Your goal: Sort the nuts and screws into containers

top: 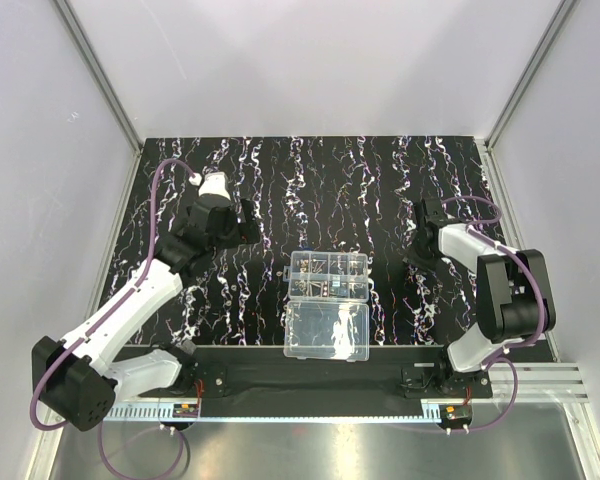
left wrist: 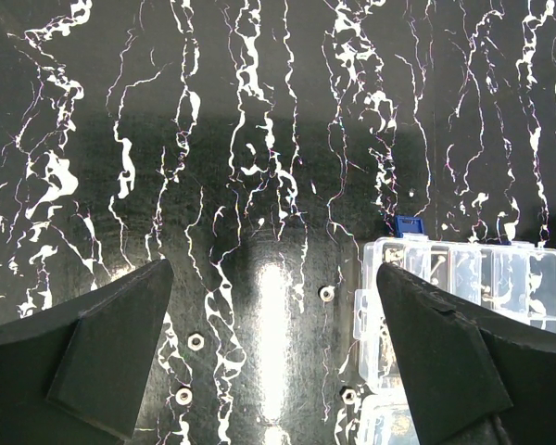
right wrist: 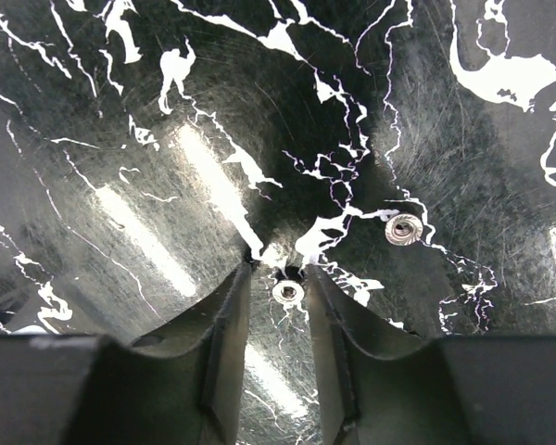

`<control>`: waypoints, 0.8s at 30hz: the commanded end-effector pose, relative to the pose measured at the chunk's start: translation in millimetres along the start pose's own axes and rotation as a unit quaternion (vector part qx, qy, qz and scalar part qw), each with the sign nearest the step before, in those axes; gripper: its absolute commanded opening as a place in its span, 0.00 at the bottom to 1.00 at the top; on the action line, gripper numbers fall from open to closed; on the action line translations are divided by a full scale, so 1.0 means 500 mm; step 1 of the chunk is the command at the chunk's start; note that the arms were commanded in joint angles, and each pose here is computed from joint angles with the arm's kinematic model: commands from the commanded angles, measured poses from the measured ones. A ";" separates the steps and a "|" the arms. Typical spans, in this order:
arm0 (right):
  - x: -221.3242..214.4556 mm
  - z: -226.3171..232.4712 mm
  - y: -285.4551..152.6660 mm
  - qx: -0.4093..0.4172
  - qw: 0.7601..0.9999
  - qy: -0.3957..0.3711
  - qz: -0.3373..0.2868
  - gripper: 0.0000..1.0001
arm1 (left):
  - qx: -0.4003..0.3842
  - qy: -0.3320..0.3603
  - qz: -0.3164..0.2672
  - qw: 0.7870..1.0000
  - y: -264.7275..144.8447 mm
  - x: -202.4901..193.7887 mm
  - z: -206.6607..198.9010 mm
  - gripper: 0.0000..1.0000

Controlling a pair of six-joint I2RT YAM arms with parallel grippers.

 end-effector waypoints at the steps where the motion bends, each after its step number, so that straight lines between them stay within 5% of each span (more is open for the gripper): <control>1: -0.046 -0.010 0.025 -0.015 0.998 -0.004 0.061 0.36 | -0.011 -0.004 -0.028 1.000 -0.006 0.032 -0.012 0.99; 14: -0.051 -0.014 0.009 -0.019 0.997 -0.005 0.069 0.11 | -0.012 -0.008 -0.026 1.000 -0.002 0.030 -0.006 0.99; 18: -0.026 0.008 -0.029 0.014 0.999 -0.010 0.048 0.10 | -0.008 -0.014 -0.028 0.999 -0.001 0.033 0.000 0.99; 19: -0.024 0.013 -0.036 0.019 0.999 -0.013 0.045 0.12 | -0.006 -0.015 -0.029 0.999 -0.001 0.035 0.002 0.99; 24: -0.007 0.010 -0.063 0.011 0.999 -0.019 0.030 0.51 | -0.007 -0.016 -0.029 0.999 -0.005 0.034 0.007 0.99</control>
Point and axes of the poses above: each gripper's point midway between its finger pads, its own y axis out along the fingers, its own z axis along the line the jaws close on, x = y × z, the point moved 4 cm from there along -y, back along the fingers, and after that the axes turned 14 degrees about -y, right-handed, at the moved point
